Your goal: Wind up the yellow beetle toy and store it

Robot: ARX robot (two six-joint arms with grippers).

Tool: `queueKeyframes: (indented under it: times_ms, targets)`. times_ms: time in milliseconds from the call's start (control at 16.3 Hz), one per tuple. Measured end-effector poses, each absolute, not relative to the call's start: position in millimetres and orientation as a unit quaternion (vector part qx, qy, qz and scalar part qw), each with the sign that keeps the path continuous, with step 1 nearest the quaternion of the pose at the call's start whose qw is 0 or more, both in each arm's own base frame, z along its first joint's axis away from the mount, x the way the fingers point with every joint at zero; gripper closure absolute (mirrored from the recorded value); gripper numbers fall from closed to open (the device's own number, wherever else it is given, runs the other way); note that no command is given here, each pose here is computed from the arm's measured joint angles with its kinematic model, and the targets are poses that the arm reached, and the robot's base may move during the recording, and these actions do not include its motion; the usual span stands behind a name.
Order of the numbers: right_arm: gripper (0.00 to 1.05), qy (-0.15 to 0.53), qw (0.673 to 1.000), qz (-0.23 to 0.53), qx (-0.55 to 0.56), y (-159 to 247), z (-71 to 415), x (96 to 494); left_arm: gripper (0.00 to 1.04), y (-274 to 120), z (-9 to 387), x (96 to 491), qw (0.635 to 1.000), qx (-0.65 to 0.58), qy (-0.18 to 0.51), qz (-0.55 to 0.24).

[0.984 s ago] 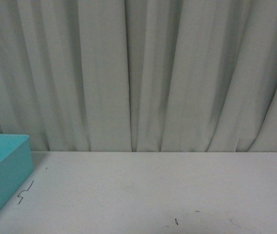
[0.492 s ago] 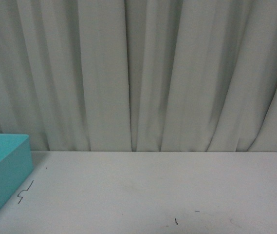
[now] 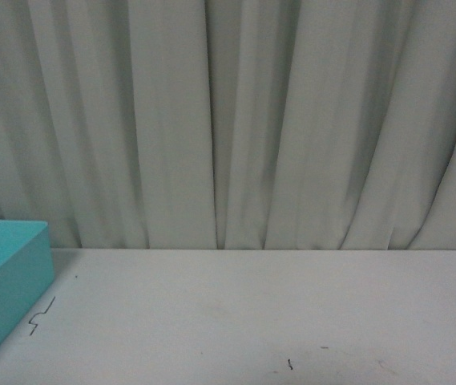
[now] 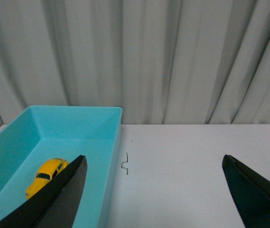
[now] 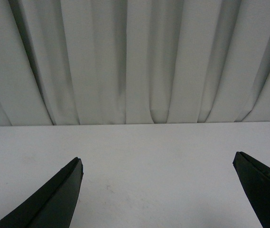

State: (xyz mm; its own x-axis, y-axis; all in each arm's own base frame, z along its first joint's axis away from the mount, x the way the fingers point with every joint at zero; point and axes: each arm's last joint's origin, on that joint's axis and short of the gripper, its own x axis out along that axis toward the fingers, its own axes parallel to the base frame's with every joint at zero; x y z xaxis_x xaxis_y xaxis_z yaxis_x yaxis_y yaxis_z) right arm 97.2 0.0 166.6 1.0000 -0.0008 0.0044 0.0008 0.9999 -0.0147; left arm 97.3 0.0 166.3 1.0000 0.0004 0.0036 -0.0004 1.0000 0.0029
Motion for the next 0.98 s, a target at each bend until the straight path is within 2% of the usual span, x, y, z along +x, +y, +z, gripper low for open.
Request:
queueKeyframes:
  times_ms: [62, 123, 984]
  targets:
    - [0.07, -0.002, 1.0, 0.0, -0.007, 0.0, 166.7, 97.2, 0.08, 0.0, 166.3, 97.3, 1.0, 0.001, -0.002, 0.0]
    - [0.07, -0.002, 1.0, 0.0, -0.007, 0.0, 166.6, 97.2, 0.06, 0.0, 166.2, 97.3, 1.0, 0.002, -0.002, 0.0]
    - [0.07, -0.002, 1.0, 0.0, -0.007, 0.0, 166.7, 97.2, 0.07, 0.0, 166.3, 97.3, 1.0, 0.002, -0.002, 0.0]
